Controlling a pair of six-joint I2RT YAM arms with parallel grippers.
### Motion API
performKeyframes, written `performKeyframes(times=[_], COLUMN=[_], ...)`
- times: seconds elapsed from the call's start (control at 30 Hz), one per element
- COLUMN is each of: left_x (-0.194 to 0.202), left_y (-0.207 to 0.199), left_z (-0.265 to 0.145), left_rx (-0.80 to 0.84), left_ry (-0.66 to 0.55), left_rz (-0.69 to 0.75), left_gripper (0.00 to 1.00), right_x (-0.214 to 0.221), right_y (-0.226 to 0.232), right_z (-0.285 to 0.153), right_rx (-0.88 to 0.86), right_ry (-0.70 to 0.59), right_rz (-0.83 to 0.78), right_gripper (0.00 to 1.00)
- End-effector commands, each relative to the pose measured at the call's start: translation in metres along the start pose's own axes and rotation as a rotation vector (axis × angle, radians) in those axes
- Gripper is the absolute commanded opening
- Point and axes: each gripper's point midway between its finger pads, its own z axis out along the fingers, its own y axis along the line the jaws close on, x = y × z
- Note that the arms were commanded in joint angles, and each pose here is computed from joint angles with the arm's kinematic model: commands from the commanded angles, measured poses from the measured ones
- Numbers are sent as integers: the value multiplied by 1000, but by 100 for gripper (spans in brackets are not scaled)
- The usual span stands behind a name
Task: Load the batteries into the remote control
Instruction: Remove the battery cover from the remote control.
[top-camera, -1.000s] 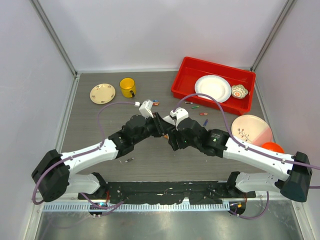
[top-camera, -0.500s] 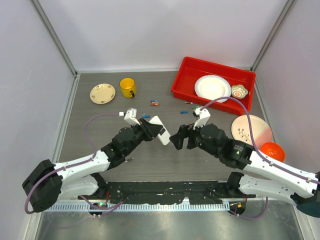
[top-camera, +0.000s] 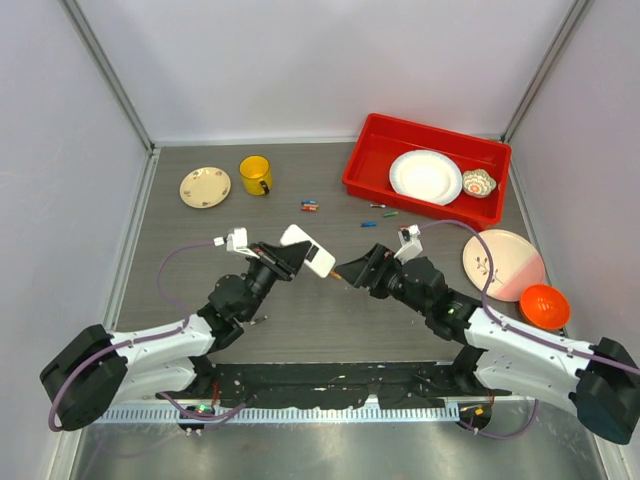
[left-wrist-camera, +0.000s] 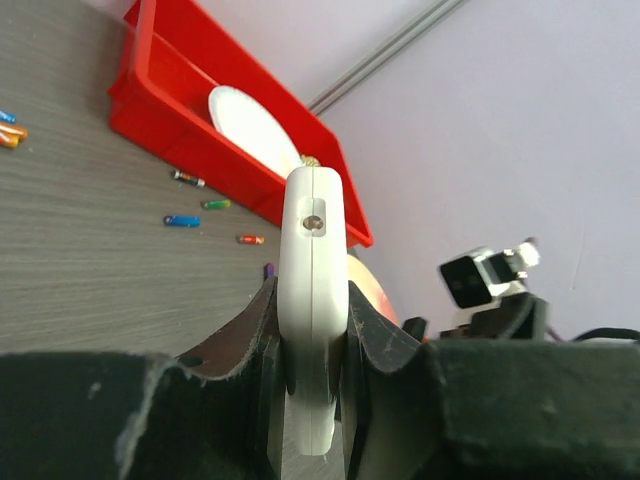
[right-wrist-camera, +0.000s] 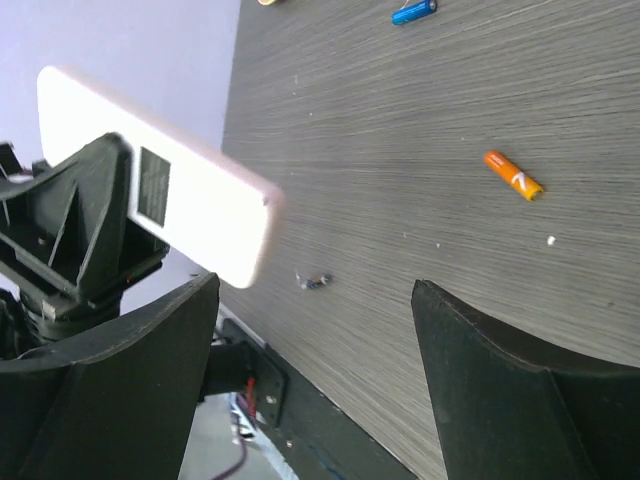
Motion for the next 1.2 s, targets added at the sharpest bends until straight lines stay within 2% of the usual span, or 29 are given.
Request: performKeyframes(times=[0.0,0.43,0.87,1.17], left_x=[-32,-27,-29,-29], left_y=[-24,-25,-27,-29], left_z=[-1,-1,-4,-6], left_rx=[90,101,112,121], left_ry=[-125,-106,-105,-104], left_rz=[-14,-10,-17,-23], left_gripper=[0,0,0,0], right_x=[-12,-15,-13,-14], right_y=[45,62,62,60], right_z=[5,21,31,34], right_rx=[-223,-269,-264,-256], right_ry=[-2,8,22,21], right_rz=[150,113,93,91], right_gripper=[82,79,60,55])
